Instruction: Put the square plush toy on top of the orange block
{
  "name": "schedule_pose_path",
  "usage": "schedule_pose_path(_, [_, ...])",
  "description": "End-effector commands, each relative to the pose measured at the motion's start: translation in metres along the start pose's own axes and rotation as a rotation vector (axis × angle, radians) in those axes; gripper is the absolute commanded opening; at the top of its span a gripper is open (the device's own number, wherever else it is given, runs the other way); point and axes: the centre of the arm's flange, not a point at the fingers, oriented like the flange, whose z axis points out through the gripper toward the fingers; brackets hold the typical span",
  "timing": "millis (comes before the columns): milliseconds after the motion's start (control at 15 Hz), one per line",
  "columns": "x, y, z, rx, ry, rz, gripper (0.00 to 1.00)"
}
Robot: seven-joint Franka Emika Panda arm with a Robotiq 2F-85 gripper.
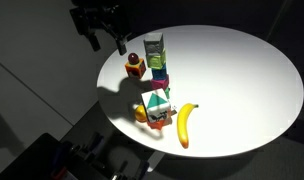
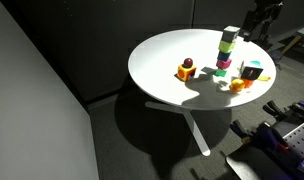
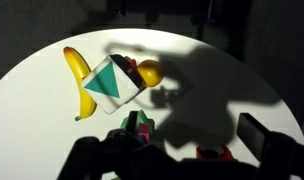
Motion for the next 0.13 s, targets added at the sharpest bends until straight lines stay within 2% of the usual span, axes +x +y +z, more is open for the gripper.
schedule_pose_path(0, [0.0000,0.0000,0.0000,0.000,0.000,0.000,1.00])
schedule_pose_path(67, [0.0000,0.0000,0.0001,0.000,0.000,0.000,1.00])
